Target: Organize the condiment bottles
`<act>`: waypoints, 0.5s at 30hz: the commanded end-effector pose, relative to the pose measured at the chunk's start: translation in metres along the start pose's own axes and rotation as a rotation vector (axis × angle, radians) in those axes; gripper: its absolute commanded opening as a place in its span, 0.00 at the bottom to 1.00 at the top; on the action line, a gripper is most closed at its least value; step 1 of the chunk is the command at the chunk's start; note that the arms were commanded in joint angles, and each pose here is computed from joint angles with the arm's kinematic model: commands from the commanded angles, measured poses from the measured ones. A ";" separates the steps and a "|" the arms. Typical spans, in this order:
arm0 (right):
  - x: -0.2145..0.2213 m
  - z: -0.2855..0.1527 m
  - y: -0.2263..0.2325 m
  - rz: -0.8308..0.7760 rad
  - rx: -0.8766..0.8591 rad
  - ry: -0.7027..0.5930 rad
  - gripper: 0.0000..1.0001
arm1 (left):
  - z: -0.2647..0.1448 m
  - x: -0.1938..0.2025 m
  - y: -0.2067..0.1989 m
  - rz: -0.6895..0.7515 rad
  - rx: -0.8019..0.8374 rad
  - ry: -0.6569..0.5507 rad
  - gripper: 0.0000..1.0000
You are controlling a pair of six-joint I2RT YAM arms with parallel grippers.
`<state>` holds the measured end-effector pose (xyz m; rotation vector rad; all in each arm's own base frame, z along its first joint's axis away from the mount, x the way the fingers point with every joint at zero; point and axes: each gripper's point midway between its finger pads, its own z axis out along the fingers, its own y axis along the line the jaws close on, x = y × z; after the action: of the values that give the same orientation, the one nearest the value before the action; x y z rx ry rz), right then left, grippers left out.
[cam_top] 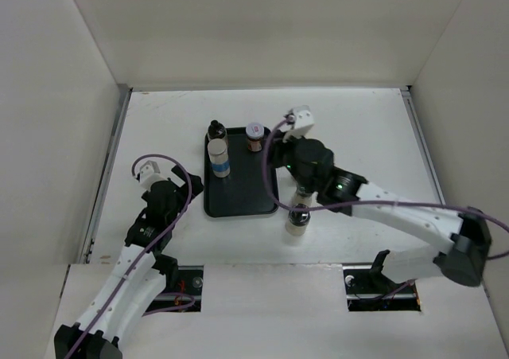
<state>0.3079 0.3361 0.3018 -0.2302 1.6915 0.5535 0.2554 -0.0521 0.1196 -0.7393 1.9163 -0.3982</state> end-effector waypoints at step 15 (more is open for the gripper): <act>0.102 -0.084 -0.127 -0.048 0.325 0.337 0.96 | 0.005 -0.018 -0.025 -0.009 0.036 -0.030 1.00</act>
<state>0.2676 0.1954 0.1826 -0.1431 2.0421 0.1844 0.2604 -0.0543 0.1113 -0.7436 1.9669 -0.3683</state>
